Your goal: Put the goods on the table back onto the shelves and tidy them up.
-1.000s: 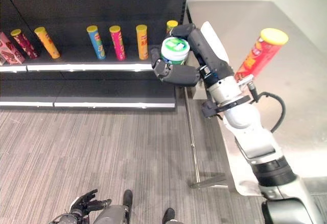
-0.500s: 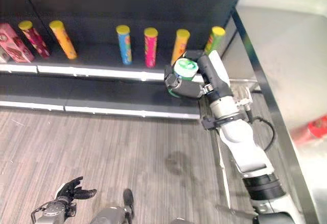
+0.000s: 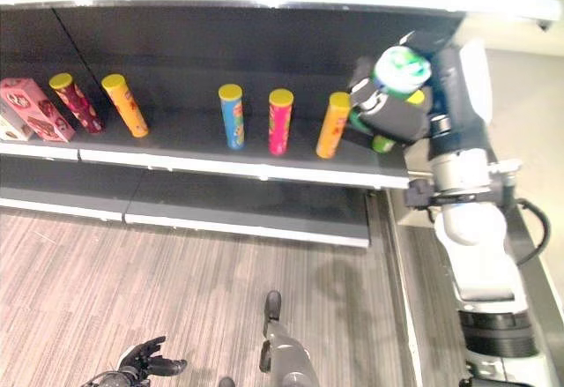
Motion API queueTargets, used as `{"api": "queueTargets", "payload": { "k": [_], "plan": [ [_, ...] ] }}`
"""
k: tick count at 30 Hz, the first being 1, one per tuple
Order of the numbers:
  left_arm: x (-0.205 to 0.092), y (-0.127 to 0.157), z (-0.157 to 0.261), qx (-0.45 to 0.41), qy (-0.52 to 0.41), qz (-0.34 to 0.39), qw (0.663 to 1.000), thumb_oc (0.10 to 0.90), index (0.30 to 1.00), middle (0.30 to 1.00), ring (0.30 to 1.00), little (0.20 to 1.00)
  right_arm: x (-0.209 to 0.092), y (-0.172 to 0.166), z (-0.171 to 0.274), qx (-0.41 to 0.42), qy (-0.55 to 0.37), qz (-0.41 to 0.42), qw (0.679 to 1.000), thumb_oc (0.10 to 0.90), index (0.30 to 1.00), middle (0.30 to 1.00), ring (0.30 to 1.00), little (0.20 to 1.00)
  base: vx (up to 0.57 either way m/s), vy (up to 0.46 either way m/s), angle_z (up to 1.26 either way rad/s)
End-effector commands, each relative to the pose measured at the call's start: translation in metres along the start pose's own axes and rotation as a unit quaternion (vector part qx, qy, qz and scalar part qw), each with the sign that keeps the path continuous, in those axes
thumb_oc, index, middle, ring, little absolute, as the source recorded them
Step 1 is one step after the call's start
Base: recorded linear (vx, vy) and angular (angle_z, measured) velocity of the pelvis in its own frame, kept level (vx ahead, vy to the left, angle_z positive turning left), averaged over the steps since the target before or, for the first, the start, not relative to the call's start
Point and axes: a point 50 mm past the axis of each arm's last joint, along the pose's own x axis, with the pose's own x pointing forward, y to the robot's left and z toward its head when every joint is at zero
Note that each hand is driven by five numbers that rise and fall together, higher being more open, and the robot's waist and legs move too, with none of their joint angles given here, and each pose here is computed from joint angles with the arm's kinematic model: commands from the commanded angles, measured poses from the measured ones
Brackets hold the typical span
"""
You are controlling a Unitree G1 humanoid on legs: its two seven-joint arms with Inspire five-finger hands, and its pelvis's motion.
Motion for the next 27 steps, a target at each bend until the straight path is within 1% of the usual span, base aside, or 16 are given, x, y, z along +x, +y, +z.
{"api": "queueTargets", "payload": {
  "k": [1, 3, 5, 9, 11, 14, 15, 16, 19, 20, 21, 22, 26, 27],
  "plan": [
    [0.001, 0.029, 0.03, 0.04, -0.059, 0.029, 0.997, 0.8, 0.9, 0.9, 0.9, 0.9, 0.018, -0.026, 0.053, 0.042, -0.153, -0.062, 0.985, 0.4, 0.3, 0.3, 0.3, 0.3, 0.2, -0.04, 0.04],
    [0.002, 0.024, 0.033, 0.044, -0.062, 0.014, 0.997, 0.8, 0.9, 0.9, 0.9, 0.9, 0.017, -0.033, 0.059, 0.061, -0.168, -0.067, 0.982, 0.4, 0.3, 0.3, 0.3, 0.3, 0.29, -0.098, 0.03],
    [0.002, 0.023, 0.035, 0.041, -0.065, 0.013, 0.997, 0.8, 0.9, 0.9, 0.9, 0.9, 0.018, -0.035, 0.06, 0.06, -0.169, -0.07, 0.981, 0.4, 0.3, 0.3, 0.3, 0.3, 0.17, -0.089, 0.23],
    [0.002, 0.022, 0.03, 0.014, -0.055, 0.016, 0.998, 0.8, 0.9, 0.9, 0.9, 0.9, 0.02, -0.041, 0.065, 0.099, -0.181, -0.083, 0.975, 0.4, 0.3, 0.3, 0.3, 0.3, 0.13, -0.065, 0.04],
    [0.002, 0.022, 0.03, 0.006, -0.053, 0.018, 0.998, 0.8, 0.9, 0.9, 0.9, 0.9, 0.019, -0.043, 0.067, 0.095, -0.187, -0.085, 0.974, 0.4, 0.3, 0.3, 0.3, 0.3, 0.07, 0.014, -0.25],
    [0.002, 0.024, 0.029, 0.004, -0.051, 0.024, 0.998, 0.8, 0.9, 0.9, 0.9, 0.9, 0.017, -0.045, 0.069, 0.105, -0.194, -0.092, 0.971, 0.4, 0.3, 0.3, 0.3, 0.3, 0.17, 0.12, -0.24],
    [0.001, 0.029, 0.019, -0.008, -0.036, 0.038, 0.999, 0.8, 0.9, 0.9, 0.9, 0.9, 0.018, -0.039, 0.074, 0.137, -0.213, -0.085, 0.964, 0.4, 0.3, 0.3, 0.3, 0.3, 0.14, 0.165, -0.43],
    [0.0, 0.029, 0.019, -0.008, -0.036, 0.036, 0.999, 0.8, 0.9, 0.9, 0.9, 0.9, 0.018, -0.037, 0.071, 0.149, -0.206, -0.088, 0.963, 0.4, 0.3, 0.3, 0.3, 0.3, 0.18, 0.232, -0.65],
    [-0.001, 0.033, 0.018, -0.004, -0.038, 0.037, 0.999, 0.8, 0.9, 0.9, 0.9, 0.9, 0.02, -0.036, 0.07, 0.152, -0.205, -0.087, 0.963, 0.4, 0.3, 0.3, 0.3, 0.3, 0.04, 0.166, -0.58],
    [-0.001, 0.037, 0.014, 0.01, -0.027, 0.043, 0.999, 0.8, 0.9, 0.9, 0.9, 0.9, 0.032, -0.029, 0.069, 0.152, -0.193, -0.065, 0.967, 0.4, 0.3, 0.3, 0.3, 0.3, 0.03, 0.169, -0.18],
    [-0.001, 0.036, 0.014, 0.009, -0.027, 0.042, 0.999, 0.8, 0.9, 0.9, 0.9, 0.9, 0.033, -0.029, 0.069, 0.152, -0.194, -0.065, 0.967, 0.4, 0.3, 0.3, 0.3, 0.3, 0.06, 0.244, -0.15],
    [-0.001, 0.04, 0.013, 0.005, -0.024, 0.049, 0.998, 0.8, 0.9, 0.9, 0.9, 0.9, 0.041, -0.024, 0.069, 0.131, -0.184, -0.047, 0.973, 0.4, 0.3, 0.3, 0.3, 0.3, 0.0, 0.079, -0.43],
    [-0.001, 0.041, 0.011, 0.003, -0.021, 0.052, 0.998, 0.8, 0.9, 0.9, 0.9, 0.9, 0.051, -0.019, 0.07, 0.123, -0.178, -0.032, 0.976, 0.4, 0.3, 0.3, 0.3, 0.3, 0.01, 0.071, -0.19],
    [-0.001, 0.043, 0.009, 0.006, -0.018, 0.054, 0.998, 0.8, 0.9, 0.9, 0.9, 0.9, 0.061, -0.018, 0.067, 0.102, -0.162, -0.018, 0.981, 0.4, 0.3, 0.3, 0.3, 0.3, 0.01, 0.056, -0.03]
  ]
}}
